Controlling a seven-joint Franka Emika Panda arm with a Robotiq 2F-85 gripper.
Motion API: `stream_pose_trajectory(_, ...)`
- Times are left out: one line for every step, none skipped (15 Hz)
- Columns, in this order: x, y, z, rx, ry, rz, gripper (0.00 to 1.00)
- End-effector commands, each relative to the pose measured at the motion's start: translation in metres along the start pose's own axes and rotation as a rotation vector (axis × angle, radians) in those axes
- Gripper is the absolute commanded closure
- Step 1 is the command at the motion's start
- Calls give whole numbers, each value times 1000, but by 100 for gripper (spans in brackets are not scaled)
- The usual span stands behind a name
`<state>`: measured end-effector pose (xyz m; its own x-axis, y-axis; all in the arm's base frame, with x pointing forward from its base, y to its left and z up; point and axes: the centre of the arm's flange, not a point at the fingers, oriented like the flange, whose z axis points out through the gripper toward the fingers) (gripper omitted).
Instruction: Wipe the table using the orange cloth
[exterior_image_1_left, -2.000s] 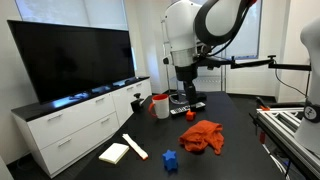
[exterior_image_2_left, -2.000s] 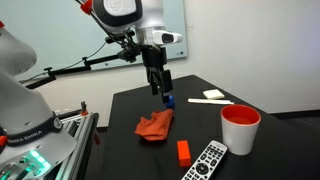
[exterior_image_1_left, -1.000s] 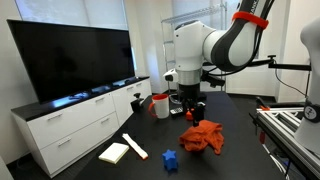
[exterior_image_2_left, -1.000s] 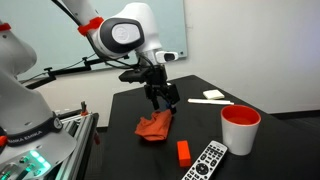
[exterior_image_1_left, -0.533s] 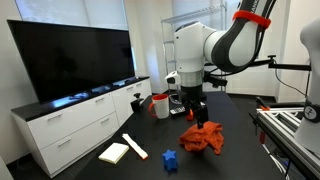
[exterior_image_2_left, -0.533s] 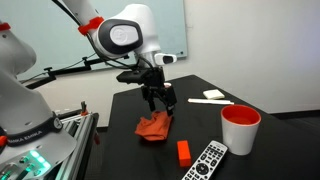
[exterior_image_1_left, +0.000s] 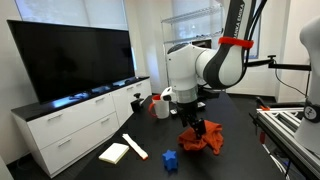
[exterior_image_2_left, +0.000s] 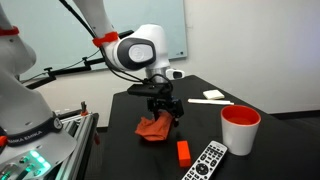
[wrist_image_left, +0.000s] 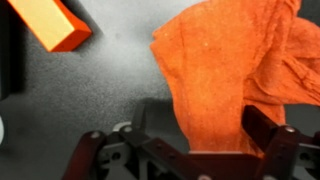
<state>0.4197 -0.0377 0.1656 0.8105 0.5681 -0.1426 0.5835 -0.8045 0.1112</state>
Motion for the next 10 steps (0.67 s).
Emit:
stream_pose_trajectory(10, 7, 4, -36, -2, -4, 0)
stream_pose_trajectory(12, 8, 5, -35, -9, 3, 25)
stream_pose_trajectory(13, 8, 7, -38, -12, 14, 28)
stream_pose_trajectory(14, 8, 6, -42, -12, 22, 34)
stream_pose_trajectory(15, 7, 6, -45, -10, 27, 44)
stream_pose_trajectory(16, 6, 6, -51, -9, 33, 51)
stream_pose_trajectory(16, 6, 6, -56, -6, 39, 58)
stream_pose_trajectory(17, 6, 4, -66, -5, 50, 66)
stream_pose_trajectory(17, 7, 3, -78, -3, 61, 73)
stream_pose_trajectory(17, 8, 1, -90, -4, 74, 81)
